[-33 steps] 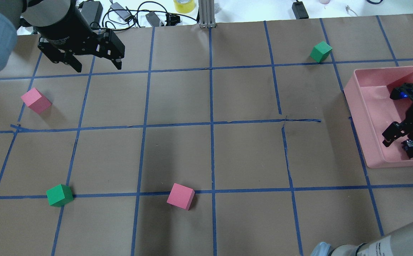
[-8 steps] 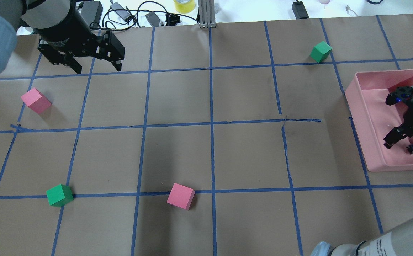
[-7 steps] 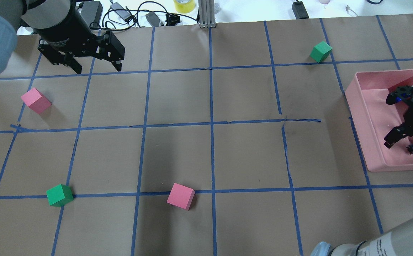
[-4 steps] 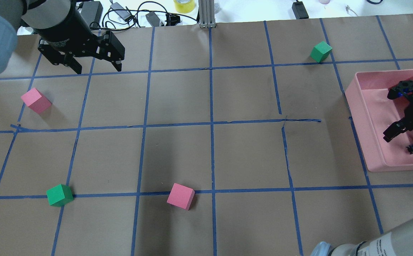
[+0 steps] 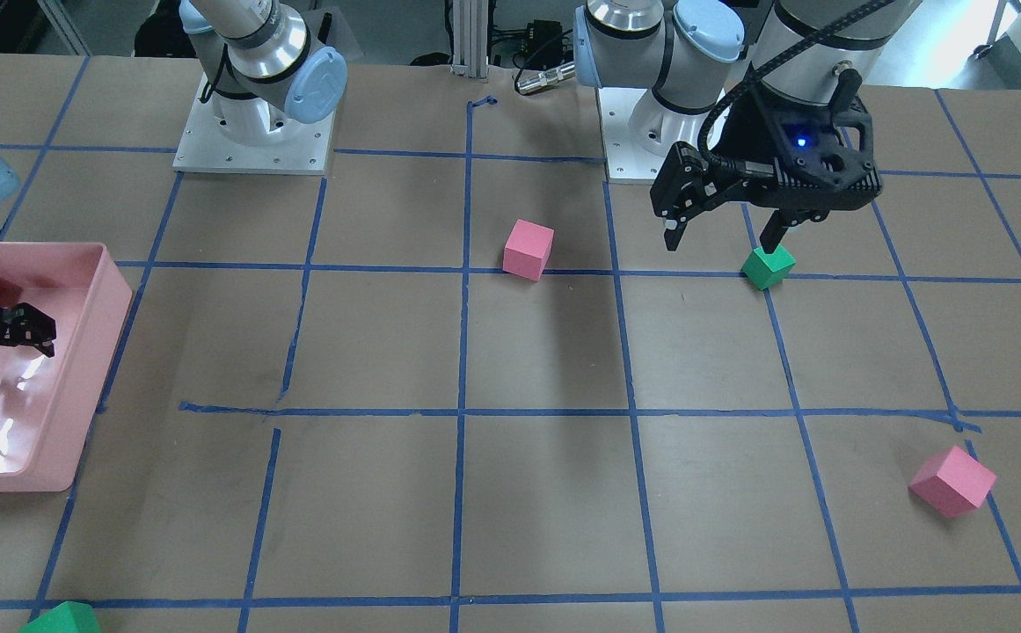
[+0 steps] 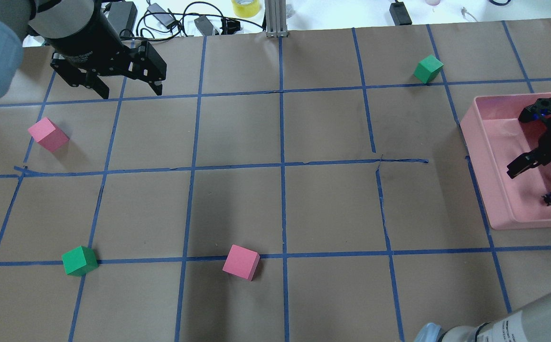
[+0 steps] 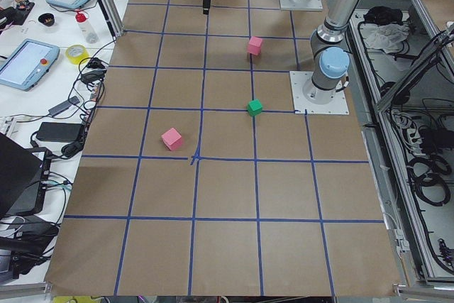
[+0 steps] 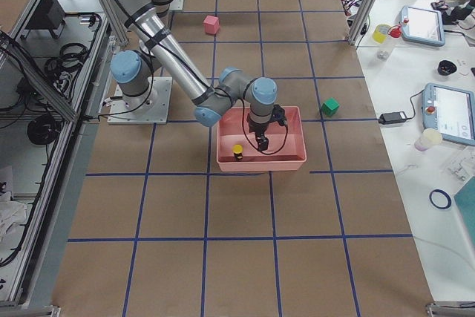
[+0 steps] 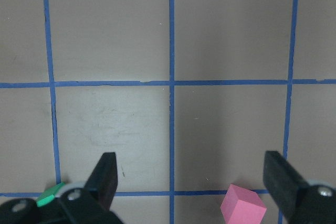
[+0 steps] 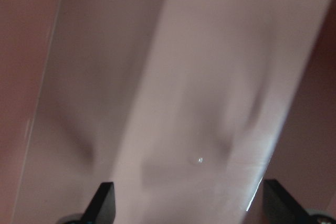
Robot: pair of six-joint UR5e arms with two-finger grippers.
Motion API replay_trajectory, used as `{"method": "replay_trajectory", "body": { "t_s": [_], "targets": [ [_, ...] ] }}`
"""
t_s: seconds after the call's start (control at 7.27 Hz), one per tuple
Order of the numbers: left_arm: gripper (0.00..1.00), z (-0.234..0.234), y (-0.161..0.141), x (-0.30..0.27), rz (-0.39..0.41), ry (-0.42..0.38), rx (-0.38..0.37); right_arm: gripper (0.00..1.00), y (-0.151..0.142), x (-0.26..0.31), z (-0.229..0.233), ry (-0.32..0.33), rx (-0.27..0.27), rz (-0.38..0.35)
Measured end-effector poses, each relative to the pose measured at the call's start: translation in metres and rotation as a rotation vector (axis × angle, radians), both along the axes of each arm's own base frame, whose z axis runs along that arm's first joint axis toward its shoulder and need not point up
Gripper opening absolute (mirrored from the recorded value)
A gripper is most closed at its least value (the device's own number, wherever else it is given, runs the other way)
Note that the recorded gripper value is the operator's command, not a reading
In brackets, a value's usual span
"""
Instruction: Align button upright
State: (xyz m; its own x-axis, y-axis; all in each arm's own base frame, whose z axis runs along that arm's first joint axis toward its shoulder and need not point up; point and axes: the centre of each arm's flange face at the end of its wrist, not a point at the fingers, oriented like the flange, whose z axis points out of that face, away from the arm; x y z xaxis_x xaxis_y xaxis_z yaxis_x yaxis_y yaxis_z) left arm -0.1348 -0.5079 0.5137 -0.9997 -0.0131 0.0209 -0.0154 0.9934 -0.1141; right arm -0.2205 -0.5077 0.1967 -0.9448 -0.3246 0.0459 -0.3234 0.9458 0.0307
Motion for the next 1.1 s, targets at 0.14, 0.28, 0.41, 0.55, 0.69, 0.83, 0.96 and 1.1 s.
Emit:
{"method": "replay_trajectory", "body": {
  "t_s": [0.14,0.28,0.41,0.55,0.69,0.83,0.96,1.1],
  "targets": [
    [1.00,0.000,0.000,0.000,0.000,0.000,0.000,1.00,-0.001,0.000,0.001,0.002,-0.009,-0.003],
    [1.00,0.000,0.000,0.000,0.000,0.000,0.000,1.00,-0.001,0.000,0.001,0.003,-0.011,-0.004],
    [1.00,0.000,0.000,0.000,-0.001,-0.001,0.000,1.00,0.000,0.000,0.002,0.008,-0.008,-0.005],
    [1.00,0.000,0.000,0.000,-0.001,-0.001,0.001,1.00,0.001,-0.002,0.003,0.024,0.008,-0.007],
    [1.00,0.000,0.000,0.000,-0.001,-0.001,0.001,1.00,0.005,-0.005,0.003,0.050,0.039,-0.009],
    [1.00,0.000,0.000,0.000,-0.001,-0.001,0.000,1.00,0.008,-0.007,0.003,0.073,0.071,-0.010],
    [1.00,0.000,0.000,0.000,-0.001,0.000,0.000,1.00,0.011,-0.008,0.002,0.087,0.099,-0.010],
    [1.00,0.000,0.000,0.000,-0.001,0.000,0.001,1.00,0.014,-0.008,0.000,0.090,0.124,-0.009]
  ]
}}
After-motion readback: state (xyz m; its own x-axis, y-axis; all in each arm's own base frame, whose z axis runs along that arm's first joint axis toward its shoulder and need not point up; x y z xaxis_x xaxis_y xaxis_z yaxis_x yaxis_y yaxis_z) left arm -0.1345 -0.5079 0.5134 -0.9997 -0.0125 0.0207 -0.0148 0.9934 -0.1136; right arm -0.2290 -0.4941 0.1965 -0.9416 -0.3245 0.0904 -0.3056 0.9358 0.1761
